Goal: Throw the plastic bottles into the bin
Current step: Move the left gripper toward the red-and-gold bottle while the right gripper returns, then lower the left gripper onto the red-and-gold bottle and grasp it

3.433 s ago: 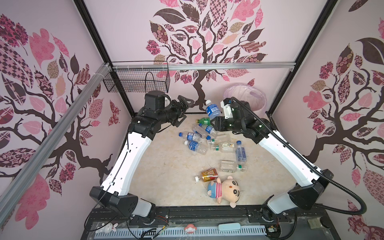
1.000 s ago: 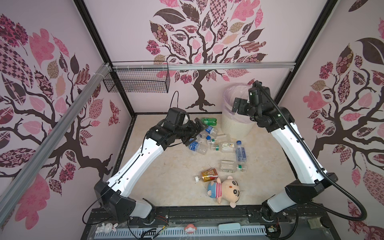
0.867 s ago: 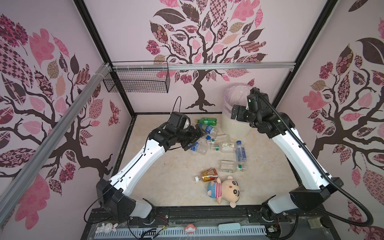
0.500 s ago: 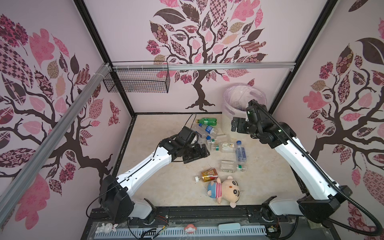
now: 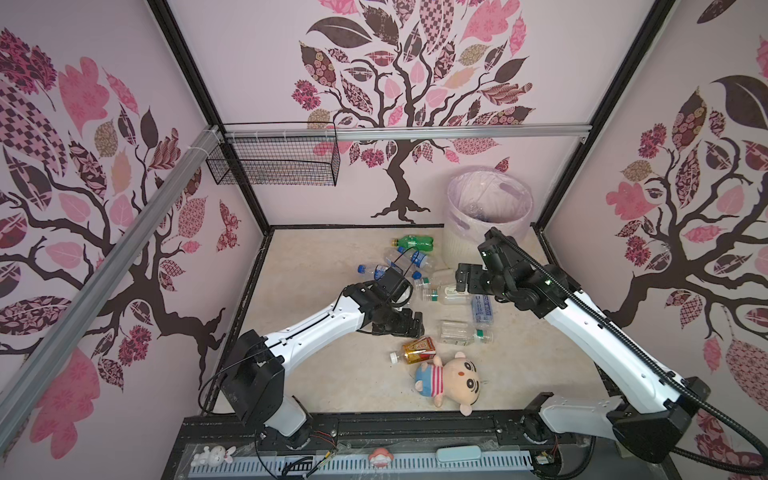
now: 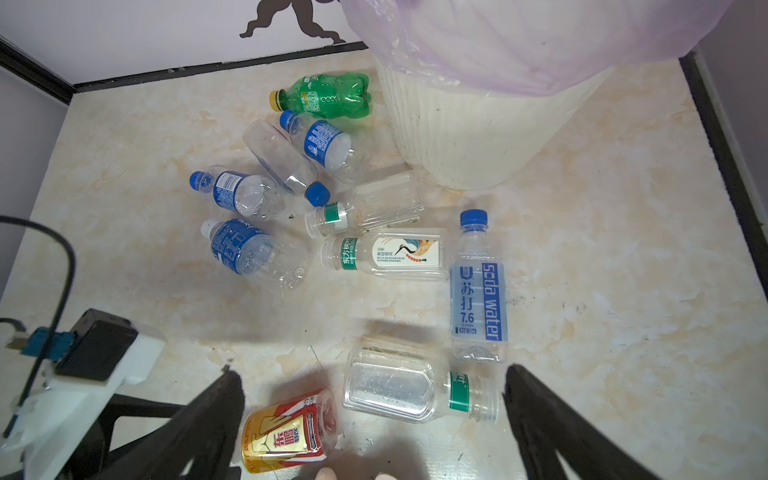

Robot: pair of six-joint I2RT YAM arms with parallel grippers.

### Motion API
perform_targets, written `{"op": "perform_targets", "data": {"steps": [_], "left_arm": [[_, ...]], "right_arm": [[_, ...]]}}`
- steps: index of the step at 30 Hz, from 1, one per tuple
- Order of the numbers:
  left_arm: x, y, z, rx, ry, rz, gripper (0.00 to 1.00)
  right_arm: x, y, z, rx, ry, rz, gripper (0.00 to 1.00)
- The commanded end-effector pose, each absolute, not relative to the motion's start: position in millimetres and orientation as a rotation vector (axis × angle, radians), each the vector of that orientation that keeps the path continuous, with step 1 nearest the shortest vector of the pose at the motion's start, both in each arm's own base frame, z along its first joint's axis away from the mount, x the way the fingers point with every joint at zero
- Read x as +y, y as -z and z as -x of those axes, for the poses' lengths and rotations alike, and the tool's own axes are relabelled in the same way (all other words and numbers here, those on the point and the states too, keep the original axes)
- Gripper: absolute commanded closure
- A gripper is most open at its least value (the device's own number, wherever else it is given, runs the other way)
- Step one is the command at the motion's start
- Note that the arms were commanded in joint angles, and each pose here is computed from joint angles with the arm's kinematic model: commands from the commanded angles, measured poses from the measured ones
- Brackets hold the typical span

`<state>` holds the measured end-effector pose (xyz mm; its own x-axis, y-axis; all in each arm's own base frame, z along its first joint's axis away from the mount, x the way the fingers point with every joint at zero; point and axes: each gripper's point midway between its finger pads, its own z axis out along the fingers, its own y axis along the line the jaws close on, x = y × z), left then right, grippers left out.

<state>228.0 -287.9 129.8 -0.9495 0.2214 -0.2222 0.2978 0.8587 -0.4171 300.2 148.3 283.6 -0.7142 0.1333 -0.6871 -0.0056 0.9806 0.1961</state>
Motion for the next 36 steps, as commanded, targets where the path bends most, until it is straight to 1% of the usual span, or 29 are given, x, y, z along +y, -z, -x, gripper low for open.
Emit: {"op": "perform_targets", "data": {"steps": [1,6,14,20,28,36], "left_arm": [[-285.6,-105.9,-223.1,2.9,0.61,-0.492,0.03],[-292.3,-94.9,-214.8,2.904,0.534,-0.586,0.03],[-285.5,-76.5,-209.2,2.929,0.422,-0.648,0.03],[-280.3,-62.3,-205.2,2.967,0.379,-0.642,0.03],[-289.3,-61.8,-198.8,2.951,0.366,-0.709,0.03],[-280.4,-52.7,-201.6,2.975,0.238,-0.678,0.03]], "right_arm": [[141.3,-295.0,-287.8,2.328,-0.296,-0.157,0.0],[137.3,-291.0,-282.4,2.335,-0.298,-0.177,0.0],[134.3,-292.3,-283.8,2.322,-0.284,-0.191,0.0],[134.3,-293.7,-284.8,2.314,-0.286,-0.195,0.01],[130.8,-291.7,-283.2,2.313,-0.281,-0.213,0.0],[122.5,-296.3,-285.4,2.3,-0.27,-0.231,0.0]]}}
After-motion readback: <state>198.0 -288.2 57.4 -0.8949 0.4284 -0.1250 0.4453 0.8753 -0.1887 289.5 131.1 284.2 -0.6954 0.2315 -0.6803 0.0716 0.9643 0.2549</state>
